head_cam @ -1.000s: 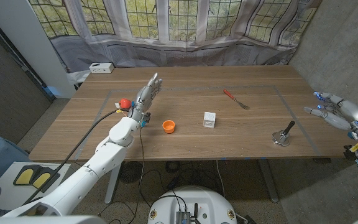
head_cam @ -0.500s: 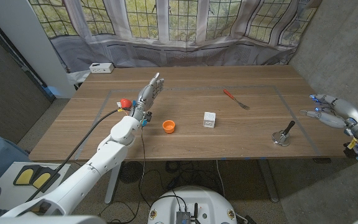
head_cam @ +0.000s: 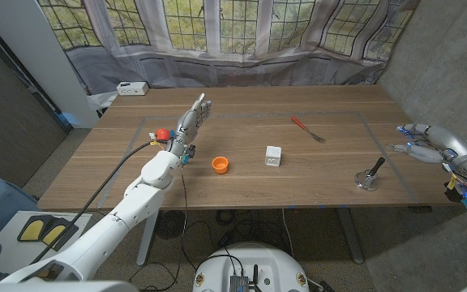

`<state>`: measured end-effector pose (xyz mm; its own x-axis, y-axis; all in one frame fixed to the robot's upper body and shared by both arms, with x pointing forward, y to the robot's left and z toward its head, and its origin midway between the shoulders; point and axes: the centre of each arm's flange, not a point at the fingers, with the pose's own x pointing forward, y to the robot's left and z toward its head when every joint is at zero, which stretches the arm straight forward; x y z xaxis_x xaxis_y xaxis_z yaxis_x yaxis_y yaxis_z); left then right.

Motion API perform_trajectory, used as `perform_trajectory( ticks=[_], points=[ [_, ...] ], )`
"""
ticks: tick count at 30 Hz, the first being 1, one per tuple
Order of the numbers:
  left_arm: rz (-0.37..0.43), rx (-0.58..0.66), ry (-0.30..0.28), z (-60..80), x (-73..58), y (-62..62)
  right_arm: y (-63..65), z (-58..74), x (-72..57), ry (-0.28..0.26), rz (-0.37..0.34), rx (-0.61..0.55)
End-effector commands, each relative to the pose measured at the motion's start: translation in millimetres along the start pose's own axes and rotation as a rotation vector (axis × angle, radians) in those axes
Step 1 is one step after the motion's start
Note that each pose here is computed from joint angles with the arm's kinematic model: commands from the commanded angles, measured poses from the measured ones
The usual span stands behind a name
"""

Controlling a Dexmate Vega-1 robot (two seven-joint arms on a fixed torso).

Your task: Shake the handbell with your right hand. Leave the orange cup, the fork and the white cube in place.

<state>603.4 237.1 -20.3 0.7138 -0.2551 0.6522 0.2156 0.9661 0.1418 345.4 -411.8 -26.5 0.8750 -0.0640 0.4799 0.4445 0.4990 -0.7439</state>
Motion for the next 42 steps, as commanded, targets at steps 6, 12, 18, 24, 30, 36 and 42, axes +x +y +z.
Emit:
perform_trajectory(
  ticks=[6,12,18,24,30,36,42],
  points=[
    [0.004,-0.009,-0.007,-0.6,-2.6,8.9,4.0,27.9,13.9,0.111,0.094,-0.178],
    [-0.002,-0.014,0.001,-4.0,-2.7,9.9,6.1,31.8,22.7,0.143,0.161,-0.180],
    [-0.001,-0.019,0.006,-5.7,-2.0,11.4,7.2,32.9,26.8,0.165,0.185,-0.179],
    [-0.004,-0.021,0.003,-5.3,-0.9,12.0,8.5,32.6,29.9,0.181,0.196,-0.194],
    [-0.008,-0.031,0.005,-7.6,-0.6,10.9,9.5,28.5,32.2,0.209,0.215,-0.192],
    [0.001,-0.034,-0.004,-6.5,-0.8,11.4,10.6,21.9,36.3,0.235,0.248,-0.177],
    [0.002,-0.040,-0.007,-7.3,-1.7,10.4,11.1,18.1,38.2,0.259,0.246,-0.190]
  ],
)
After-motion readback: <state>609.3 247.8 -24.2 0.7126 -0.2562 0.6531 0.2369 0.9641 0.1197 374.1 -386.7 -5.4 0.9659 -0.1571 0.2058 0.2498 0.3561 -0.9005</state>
